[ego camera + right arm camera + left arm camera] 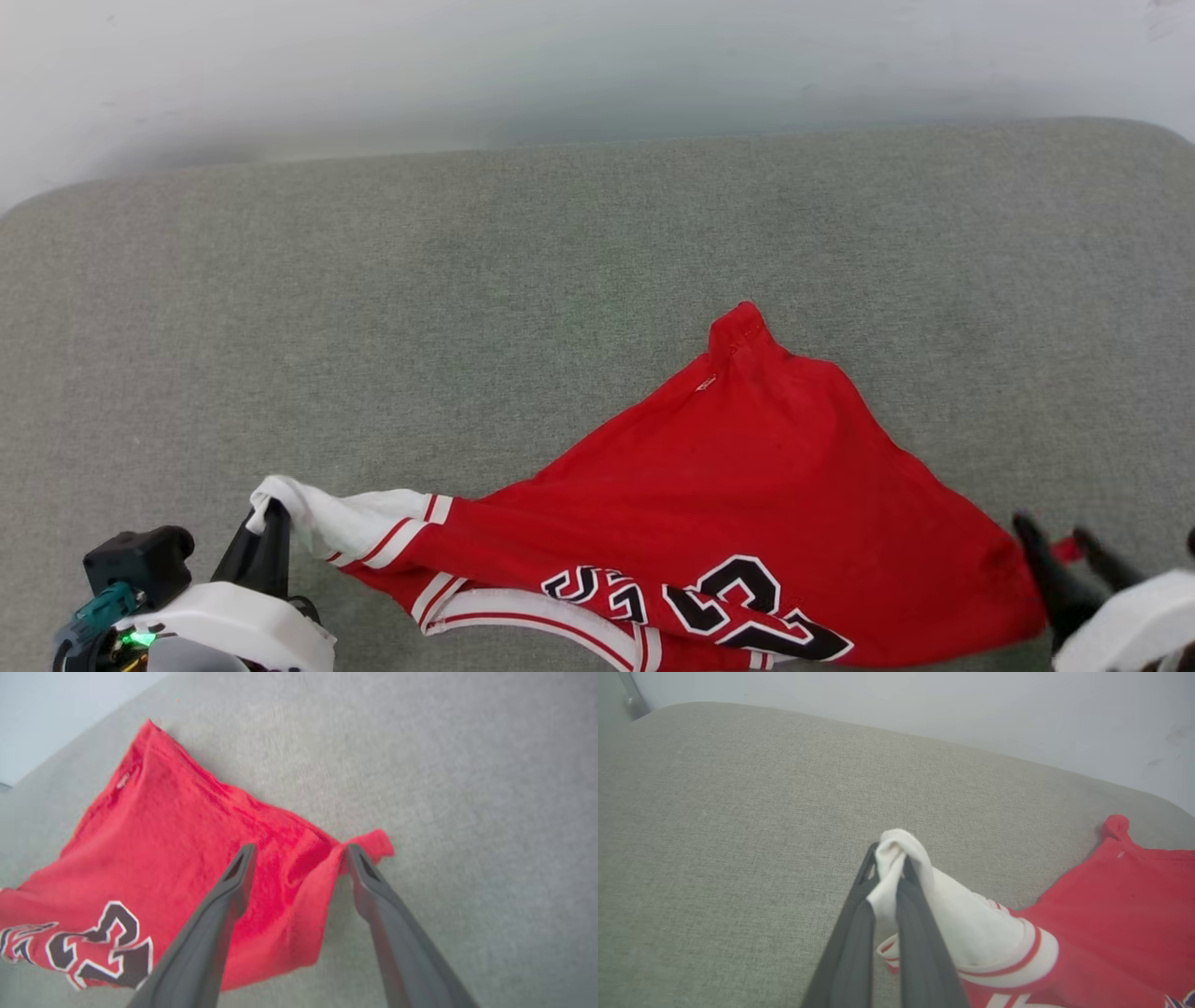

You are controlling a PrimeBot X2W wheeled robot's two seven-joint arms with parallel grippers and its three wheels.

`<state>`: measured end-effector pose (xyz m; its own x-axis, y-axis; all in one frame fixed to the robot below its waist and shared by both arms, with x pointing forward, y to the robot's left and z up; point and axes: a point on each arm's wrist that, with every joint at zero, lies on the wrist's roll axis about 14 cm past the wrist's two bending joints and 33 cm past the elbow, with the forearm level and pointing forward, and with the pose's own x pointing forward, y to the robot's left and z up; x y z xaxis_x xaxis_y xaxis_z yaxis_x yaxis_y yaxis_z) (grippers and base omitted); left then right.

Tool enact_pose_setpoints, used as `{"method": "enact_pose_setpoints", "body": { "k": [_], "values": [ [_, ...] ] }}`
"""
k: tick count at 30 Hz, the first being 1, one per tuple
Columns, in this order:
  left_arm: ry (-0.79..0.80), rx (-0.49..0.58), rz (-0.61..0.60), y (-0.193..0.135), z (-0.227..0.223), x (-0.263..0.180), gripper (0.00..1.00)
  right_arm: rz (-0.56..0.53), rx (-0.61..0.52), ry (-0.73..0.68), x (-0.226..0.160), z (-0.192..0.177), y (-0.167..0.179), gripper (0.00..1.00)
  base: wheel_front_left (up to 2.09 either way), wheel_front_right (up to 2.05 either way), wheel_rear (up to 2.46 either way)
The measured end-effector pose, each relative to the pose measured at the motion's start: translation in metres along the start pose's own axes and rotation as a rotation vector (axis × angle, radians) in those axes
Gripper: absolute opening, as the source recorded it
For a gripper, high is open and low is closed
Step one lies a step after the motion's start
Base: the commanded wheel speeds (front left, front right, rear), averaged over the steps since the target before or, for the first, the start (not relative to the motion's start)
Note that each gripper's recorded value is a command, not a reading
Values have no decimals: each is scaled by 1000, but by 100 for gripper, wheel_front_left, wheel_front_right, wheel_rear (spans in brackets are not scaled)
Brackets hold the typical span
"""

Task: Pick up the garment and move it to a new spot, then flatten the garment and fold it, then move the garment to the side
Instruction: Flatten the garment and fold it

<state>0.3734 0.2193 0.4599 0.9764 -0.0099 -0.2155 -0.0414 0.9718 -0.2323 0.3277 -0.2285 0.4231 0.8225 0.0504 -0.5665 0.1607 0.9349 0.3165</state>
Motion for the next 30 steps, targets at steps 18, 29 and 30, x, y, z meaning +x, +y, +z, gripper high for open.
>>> {"method": "enact_pose_setpoints", "body": {
  "k": [18,29,30],
  "values": [
    [-85,11,-60,-26,27,26,0,297,-387,151,121,77,114,100,0,0,0],
    [-88,9,-26,-14,16,48,0,382,-597,440,180,27,162,100,0,0,0],
    [-82,8,-19,-11,13,50,0,387,-601,451,185,21,163,100,0,0,0]
  ]
}}
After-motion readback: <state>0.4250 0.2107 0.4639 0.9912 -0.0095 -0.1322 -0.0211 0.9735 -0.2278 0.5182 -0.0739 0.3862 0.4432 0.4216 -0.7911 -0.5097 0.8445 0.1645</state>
